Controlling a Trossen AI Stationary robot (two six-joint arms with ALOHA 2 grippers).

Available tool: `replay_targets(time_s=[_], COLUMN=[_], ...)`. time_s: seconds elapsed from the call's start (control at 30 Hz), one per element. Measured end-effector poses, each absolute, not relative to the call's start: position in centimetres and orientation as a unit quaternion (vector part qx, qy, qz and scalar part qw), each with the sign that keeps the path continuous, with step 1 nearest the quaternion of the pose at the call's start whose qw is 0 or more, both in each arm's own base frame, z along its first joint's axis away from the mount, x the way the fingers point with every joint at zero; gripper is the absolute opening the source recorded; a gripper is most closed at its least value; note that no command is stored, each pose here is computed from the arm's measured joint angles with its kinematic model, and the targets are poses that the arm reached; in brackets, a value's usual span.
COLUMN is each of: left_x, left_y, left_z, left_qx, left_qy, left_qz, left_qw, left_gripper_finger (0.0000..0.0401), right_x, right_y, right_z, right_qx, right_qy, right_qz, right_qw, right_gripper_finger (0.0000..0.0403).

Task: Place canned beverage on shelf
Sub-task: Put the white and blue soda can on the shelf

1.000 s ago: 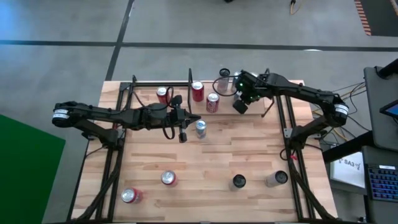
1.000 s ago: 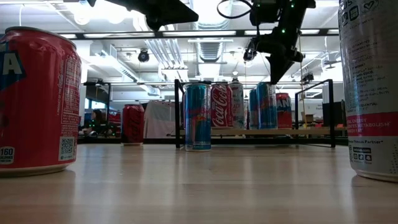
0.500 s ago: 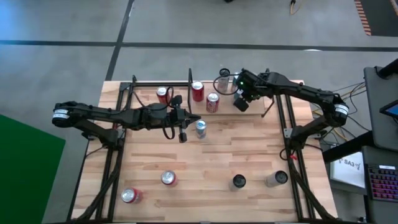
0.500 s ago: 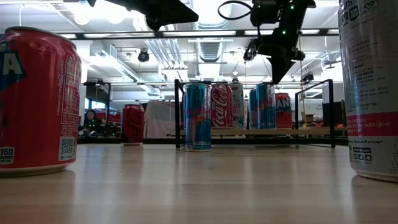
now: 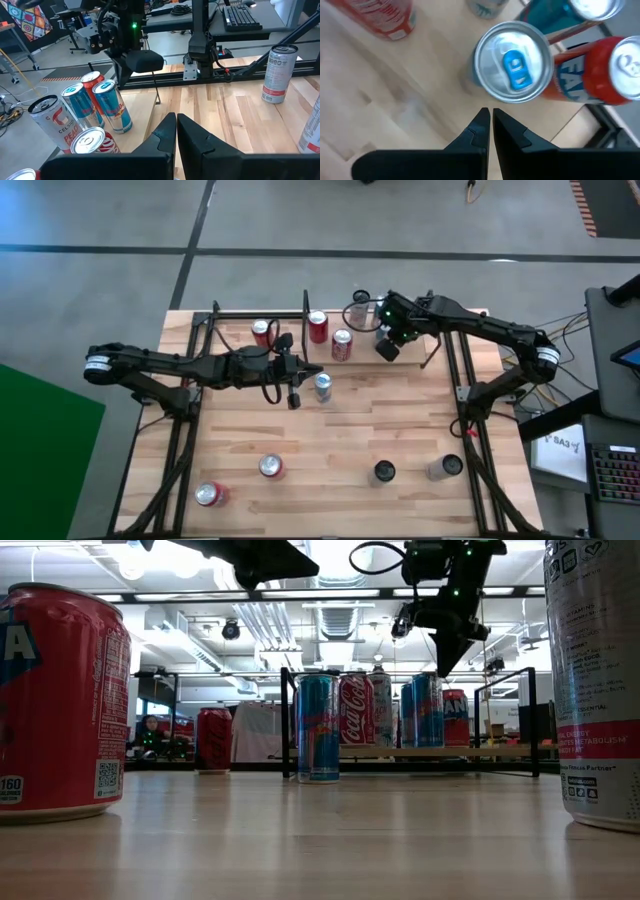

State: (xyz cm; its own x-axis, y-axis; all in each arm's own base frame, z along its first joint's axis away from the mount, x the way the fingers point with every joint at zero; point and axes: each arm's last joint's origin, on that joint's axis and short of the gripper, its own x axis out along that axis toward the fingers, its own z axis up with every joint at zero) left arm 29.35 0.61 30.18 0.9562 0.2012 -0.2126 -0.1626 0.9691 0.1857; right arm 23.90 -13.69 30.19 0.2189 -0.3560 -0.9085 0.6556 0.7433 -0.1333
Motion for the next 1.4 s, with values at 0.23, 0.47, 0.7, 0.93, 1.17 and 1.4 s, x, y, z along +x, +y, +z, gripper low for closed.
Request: replay_targets(time_s=[0.23, 0.47, 0.7, 0.93, 1.17, 1.4], left_x=[29.4, 29.4, 29.4, 29.4, 29.4, 29.4], left_y=[0.6, 0.6, 0.6, 0.6, 0.6, 0.6], left_z=[30.2, 30.2, 30.2, 30.2, 30.2, 30.2], left_qx=[0.083, 0.083, 0.082, 0.082, 0.082, 0.082], left_qy=[0.115, 0.115, 0.115, 0.115, 0.115, 0.115], left_qz=[0.092, 0.092, 0.092, 0.093, 0.092, 0.092], left_qw=[0.986, 0.986, 0.986, 0.986, 0.986, 0.986], left_gripper_finger=[0.0000, 0.0000, 0.0000, 0.0000, 0.0000, 0.0000], right_x=[24.1, 23.9, 23.9, 24.8, 25.2, 25.1], right_y=[-14.0, -14.4, -14.3, -14.3, -14.8, -15.0], right_z=[30.4, 30.4, 30.5, 30.2, 29.8, 29.6], right_qx=[0.115, 0.106, 0.130, 0.156, 0.143, 0.127], right_qy=[0.520, 0.520, 0.518, 0.489, 0.487, 0.497], right_qz=[-0.344, -0.359, -0.330, -0.288, -0.308, -0.320], right_qw=[0.773, 0.767, 0.779, 0.808, 0.804, 0.797], right_gripper_finger=[0.0012, 0.0012, 0.0012, 0.0012, 0.0012, 0.0012])
